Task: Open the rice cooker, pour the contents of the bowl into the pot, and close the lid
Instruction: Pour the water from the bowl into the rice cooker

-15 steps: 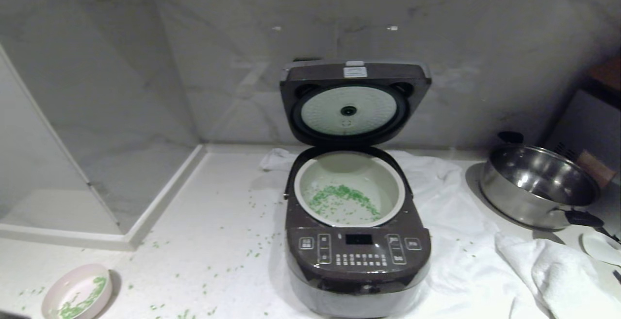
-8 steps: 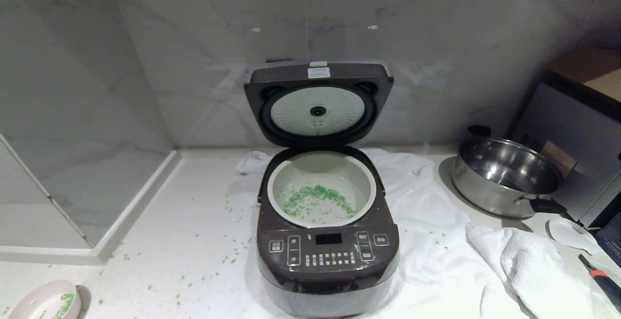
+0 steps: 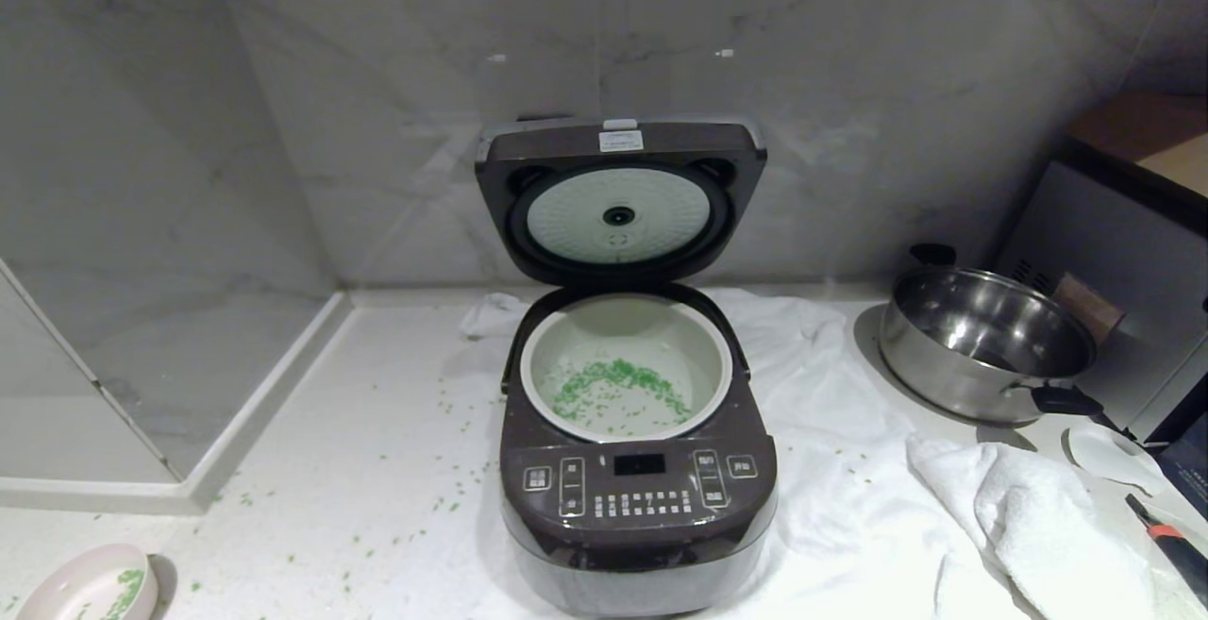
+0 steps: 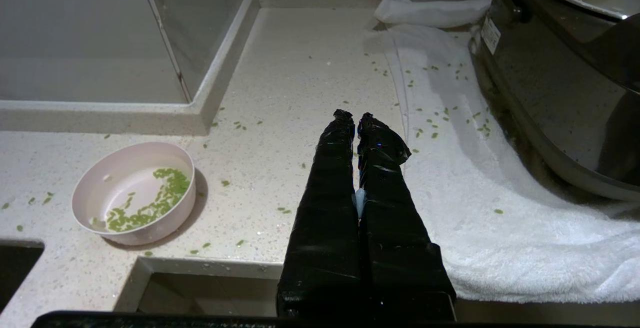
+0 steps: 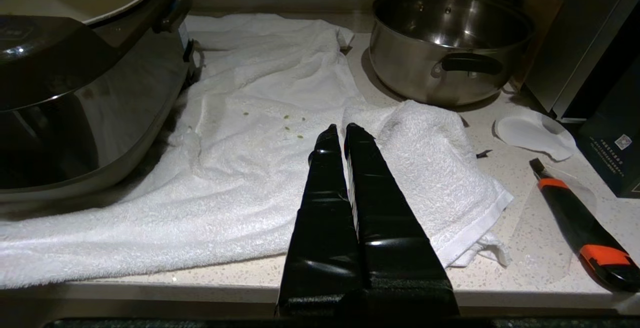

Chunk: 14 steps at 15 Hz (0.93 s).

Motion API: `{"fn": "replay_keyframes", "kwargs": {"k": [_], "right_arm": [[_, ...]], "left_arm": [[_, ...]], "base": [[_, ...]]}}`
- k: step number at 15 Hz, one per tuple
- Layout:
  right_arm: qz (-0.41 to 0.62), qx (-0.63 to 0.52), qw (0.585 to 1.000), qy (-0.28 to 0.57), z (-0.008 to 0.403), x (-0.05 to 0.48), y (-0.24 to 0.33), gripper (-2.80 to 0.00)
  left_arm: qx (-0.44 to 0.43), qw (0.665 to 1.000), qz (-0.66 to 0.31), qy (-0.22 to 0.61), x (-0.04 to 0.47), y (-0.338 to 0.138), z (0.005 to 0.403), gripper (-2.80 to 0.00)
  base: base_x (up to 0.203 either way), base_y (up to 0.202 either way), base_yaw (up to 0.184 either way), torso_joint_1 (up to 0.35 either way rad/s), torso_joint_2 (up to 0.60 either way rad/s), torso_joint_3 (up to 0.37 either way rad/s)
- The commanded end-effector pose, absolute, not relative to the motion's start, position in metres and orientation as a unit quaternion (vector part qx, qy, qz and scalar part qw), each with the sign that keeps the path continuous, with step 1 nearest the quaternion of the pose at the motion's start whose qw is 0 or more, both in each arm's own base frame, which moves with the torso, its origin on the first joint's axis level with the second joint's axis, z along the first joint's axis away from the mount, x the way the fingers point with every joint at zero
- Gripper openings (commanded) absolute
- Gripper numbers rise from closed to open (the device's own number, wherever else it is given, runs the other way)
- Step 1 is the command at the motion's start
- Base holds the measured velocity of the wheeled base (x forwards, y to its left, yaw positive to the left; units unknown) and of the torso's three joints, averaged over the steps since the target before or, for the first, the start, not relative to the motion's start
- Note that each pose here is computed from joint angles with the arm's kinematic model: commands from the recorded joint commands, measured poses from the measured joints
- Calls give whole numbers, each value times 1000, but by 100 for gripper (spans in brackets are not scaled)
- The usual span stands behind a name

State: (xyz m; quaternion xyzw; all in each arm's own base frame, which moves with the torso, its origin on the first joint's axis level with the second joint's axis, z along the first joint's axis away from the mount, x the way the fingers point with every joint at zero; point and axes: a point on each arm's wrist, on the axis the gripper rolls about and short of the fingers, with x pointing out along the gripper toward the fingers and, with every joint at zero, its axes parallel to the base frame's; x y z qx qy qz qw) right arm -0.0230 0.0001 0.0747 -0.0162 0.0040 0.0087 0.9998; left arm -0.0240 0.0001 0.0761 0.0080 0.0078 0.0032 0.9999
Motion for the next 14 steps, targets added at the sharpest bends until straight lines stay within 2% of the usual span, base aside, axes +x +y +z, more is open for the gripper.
{"fn": "replay_keyframes", "kwargs": {"k": [1,12,14], "right_arm": [[9,-13,1000,3,75,-23,0,-280],[9,-12,1000,2,75,-23,0,-280],[9,-12,1000,2,75,-23,0,-280]], "left_arm": [[7,1000,4,7,-24,0,76,-280],[1,1000,3,6,-24,0,76,-280],[-3,1000,3,6,-24,0,76,-280]], "base": [[0,0,0,0,0,0],[0,0,0,0,0,0],[92,0,2,-2,-7,0]]}}
